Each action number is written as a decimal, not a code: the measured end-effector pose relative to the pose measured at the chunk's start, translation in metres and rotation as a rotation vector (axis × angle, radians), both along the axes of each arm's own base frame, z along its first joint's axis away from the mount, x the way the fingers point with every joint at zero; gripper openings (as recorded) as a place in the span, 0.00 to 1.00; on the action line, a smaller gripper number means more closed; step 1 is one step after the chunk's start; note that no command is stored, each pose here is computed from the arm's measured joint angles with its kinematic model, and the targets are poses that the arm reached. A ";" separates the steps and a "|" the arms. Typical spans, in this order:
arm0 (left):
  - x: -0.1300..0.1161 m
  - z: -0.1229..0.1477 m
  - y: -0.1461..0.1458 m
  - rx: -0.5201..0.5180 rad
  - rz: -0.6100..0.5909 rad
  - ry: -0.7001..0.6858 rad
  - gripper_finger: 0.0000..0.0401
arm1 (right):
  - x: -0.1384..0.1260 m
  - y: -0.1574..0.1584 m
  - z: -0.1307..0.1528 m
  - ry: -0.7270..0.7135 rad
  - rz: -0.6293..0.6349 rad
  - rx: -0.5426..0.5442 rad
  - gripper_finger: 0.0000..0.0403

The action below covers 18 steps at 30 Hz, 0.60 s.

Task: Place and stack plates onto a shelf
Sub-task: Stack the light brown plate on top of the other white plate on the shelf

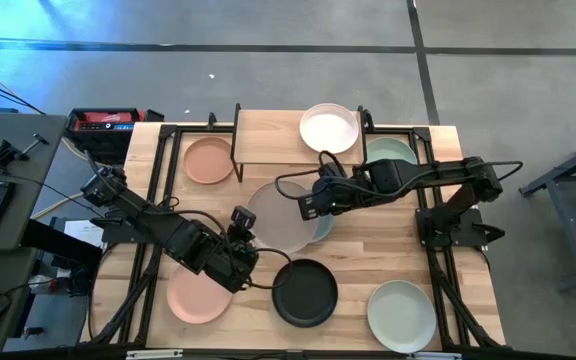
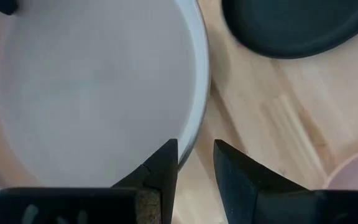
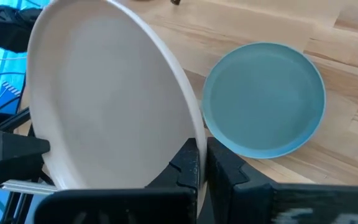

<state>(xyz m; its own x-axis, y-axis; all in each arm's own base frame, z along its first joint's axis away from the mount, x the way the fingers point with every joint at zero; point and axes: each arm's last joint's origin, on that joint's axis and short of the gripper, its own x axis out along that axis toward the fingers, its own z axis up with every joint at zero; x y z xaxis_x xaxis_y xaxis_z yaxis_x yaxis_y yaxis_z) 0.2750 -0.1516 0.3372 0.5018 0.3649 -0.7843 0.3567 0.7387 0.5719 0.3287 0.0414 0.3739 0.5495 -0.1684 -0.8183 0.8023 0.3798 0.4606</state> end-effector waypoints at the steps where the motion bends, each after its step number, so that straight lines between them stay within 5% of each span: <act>1: 0.000 0.000 0.000 0.012 0.004 -0.006 0.22 | 0.000 -0.001 0.000 0.002 -0.001 0.004 0.00; 12: -0.001 0.001 0.002 0.077 -0.003 -0.012 0.22 | 0.000 0.001 0.000 0.006 0.017 0.031 0.00; 18: -0.001 0.000 0.001 0.021 -0.021 0.022 0.22 | 0.000 0.006 0.000 -0.003 0.031 0.041 0.00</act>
<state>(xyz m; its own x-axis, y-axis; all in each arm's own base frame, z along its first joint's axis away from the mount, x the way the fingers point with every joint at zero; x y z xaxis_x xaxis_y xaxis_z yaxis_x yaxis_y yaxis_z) 0.2740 -0.1509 0.3368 0.4923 0.3709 -0.7874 0.3845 0.7189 0.5790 0.3285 0.0475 0.3741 0.5560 -0.1182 -0.8228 0.7894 0.3851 0.4781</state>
